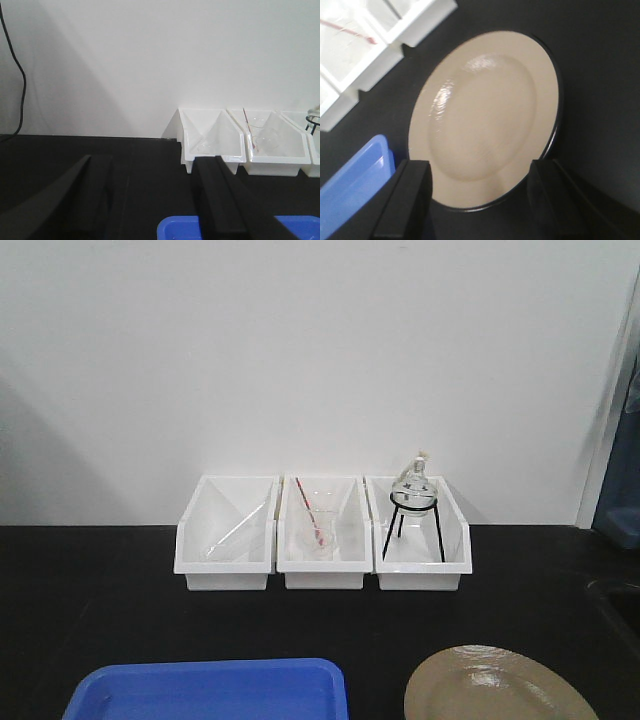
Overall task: Place disk in tray to left cabinet
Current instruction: 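Grasp the rim of the beige plate with the right gripper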
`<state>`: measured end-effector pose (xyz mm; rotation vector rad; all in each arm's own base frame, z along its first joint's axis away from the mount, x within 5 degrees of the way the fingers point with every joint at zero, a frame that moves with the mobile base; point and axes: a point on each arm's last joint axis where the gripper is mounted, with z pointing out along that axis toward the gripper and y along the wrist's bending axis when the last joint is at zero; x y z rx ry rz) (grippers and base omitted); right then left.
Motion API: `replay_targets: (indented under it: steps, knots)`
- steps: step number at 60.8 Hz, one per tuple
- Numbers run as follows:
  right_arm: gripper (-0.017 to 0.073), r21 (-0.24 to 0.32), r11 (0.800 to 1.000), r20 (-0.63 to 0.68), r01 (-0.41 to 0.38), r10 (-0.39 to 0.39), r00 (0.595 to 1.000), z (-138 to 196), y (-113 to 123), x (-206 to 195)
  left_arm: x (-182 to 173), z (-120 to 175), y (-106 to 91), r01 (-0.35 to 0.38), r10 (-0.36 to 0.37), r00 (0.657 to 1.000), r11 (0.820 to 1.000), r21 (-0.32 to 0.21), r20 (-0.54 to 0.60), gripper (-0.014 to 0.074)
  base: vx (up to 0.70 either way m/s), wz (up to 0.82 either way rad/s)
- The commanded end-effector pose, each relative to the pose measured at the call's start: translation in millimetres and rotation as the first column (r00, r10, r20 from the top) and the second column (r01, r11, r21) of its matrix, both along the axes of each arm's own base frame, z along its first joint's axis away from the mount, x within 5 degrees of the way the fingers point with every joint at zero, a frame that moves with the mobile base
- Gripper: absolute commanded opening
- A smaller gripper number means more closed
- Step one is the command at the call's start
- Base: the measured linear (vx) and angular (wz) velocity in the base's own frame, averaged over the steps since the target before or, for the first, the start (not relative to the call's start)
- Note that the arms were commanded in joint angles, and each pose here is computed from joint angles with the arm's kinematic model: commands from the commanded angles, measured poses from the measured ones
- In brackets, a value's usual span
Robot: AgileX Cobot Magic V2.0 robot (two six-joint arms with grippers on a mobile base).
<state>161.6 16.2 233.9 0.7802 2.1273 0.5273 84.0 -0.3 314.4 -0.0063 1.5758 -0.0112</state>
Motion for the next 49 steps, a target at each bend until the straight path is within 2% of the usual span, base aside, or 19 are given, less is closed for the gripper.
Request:
replay_targets:
  steps: [1,21,28,42,49]
  knots:
    - [0.0485,0.056,0.996,0.083,0.067,-0.072,0.994,5,-2,22,1,15,0.4,-0.003,0.004,0.996,1.0,-0.015,0.091,0.0482,0.0,0.0]
    - [0.0481,0.052,0.992,-0.061,0.119,-0.116,0.991,-39,-2,54,1,15,0.4,-0.003,0.004,0.996,1.0,-0.015,0.092,0.0482,0.0,0.0]
    - [0.0473,0.058,0.988,-0.04,0.14,-0.138,0.99,-47,-3,63,1,15,0.4,-0.003,0.004,0.996,1.0,-0.015,0.092,0.0482,0.0,0.0]
    - [0.0456,0.115,0.972,-0.021,0.206,-0.205,0.979,-61,-4,76,1,15,0.4,-0.003,0.004,0.996,1.0,-0.015,0.094,0.0482,0.0,0.0]
    - [0.0456,0.116,0.97,-0.01,0.213,-0.213,0.977,-66,-4,81,1,15,0.4,-0.003,0.004,0.996,1.0,-0.015,0.094,0.0482,0.0,0.0]
